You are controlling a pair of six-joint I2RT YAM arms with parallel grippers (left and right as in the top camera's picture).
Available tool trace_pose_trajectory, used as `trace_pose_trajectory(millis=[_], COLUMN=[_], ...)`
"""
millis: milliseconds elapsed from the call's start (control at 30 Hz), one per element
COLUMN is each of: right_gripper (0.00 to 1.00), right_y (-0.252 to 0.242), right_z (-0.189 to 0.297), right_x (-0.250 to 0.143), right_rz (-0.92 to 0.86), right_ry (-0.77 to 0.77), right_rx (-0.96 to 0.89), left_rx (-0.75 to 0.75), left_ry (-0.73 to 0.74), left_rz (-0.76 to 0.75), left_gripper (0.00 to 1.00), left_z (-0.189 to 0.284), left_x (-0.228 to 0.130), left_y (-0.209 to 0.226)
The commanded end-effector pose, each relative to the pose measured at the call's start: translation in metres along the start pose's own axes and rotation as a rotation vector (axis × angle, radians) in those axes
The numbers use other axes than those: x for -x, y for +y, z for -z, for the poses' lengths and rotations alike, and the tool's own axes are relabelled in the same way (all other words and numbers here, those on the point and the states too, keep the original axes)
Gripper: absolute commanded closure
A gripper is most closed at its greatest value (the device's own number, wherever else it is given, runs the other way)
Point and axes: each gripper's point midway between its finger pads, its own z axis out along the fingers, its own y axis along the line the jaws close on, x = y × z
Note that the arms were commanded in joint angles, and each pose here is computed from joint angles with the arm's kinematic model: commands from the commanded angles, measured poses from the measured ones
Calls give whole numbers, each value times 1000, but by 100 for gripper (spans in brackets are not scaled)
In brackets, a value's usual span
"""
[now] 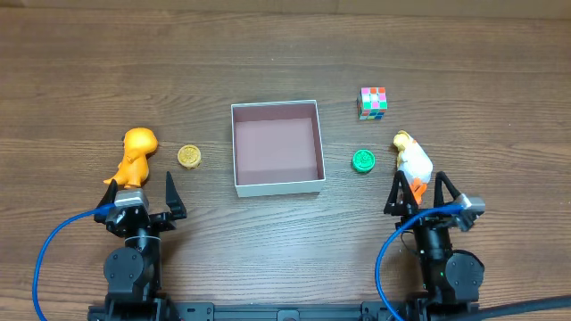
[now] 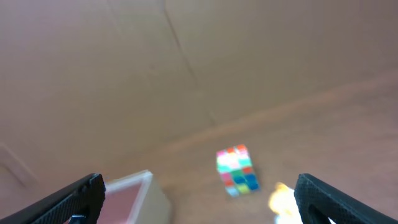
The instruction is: Pack container
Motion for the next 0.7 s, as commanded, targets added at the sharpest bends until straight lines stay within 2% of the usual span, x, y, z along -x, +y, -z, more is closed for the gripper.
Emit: trace_pose_trajectory(millis=[0,167,333,667], right_gripper=[0,0,0,0], right_y=[11,21,27,26], right_z=[1,0,-17,-103], right_x=[11,34,62,78], right_rz=[-44,58,149,115], right_ry=[-26,-29,38,537], right_rx=[49,44,-11,-202], left_rx=[2,2,2,2], left_ry=[1,1,1,1], left_rz=[-26,-26,-26,-26], left_gripper=[0,0,0,0], left_z=[0,0,0,0], left_x=[-1,-1,-1,-1], left_y=[1,1,1,1])
